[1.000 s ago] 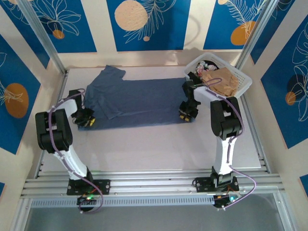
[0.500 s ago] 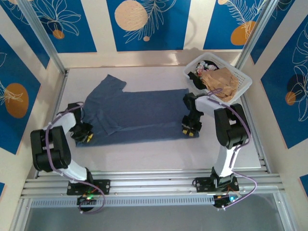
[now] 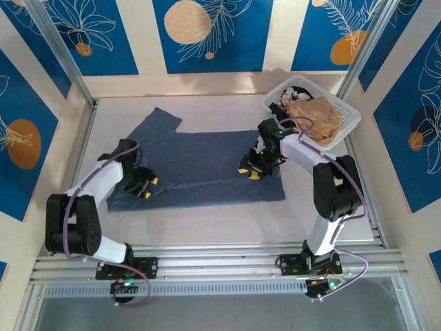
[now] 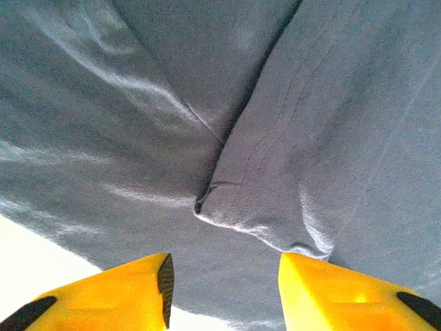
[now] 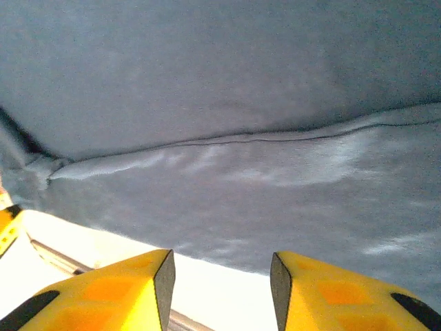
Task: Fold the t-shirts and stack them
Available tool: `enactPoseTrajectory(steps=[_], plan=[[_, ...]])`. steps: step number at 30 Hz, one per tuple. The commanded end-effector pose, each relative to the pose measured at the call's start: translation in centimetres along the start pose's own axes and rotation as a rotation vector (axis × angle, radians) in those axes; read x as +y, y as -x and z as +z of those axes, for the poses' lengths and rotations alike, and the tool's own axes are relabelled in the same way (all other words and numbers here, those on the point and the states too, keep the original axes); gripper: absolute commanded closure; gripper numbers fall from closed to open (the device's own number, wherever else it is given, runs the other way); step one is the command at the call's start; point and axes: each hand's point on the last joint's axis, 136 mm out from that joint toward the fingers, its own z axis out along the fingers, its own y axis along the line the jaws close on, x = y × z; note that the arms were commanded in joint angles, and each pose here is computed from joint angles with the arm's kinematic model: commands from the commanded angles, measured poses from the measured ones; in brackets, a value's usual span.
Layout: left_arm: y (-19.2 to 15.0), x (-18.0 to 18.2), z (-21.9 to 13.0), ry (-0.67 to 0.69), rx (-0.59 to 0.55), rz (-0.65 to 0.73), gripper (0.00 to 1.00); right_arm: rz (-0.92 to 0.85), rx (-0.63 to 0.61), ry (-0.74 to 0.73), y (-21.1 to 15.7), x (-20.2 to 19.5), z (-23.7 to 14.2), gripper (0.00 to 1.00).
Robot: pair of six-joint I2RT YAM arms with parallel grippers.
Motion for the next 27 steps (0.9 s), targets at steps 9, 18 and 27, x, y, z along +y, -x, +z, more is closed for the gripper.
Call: enactPoseTrajectory(steps=[9, 18, 27], plan=[[-0.5, 0.6, 2.9, 0.104, 0.039, -0.067, 0.51, -0.041, 0.019, 0.035, -0.9, 1.1, -0.5, 0.56], [0.0, -1.8, 3.4, 0.053, -0.009, -0.066, 0.65, -0.019, 0.021, 0.031, -1.5, 0.4, -0.5, 0.56], [0.5, -3.7, 2.3, 0.049, -0.055, -0.018, 1.0, -0.008, 0.016, 0.025, -1.5, 0.3, -0.4, 0.57]])
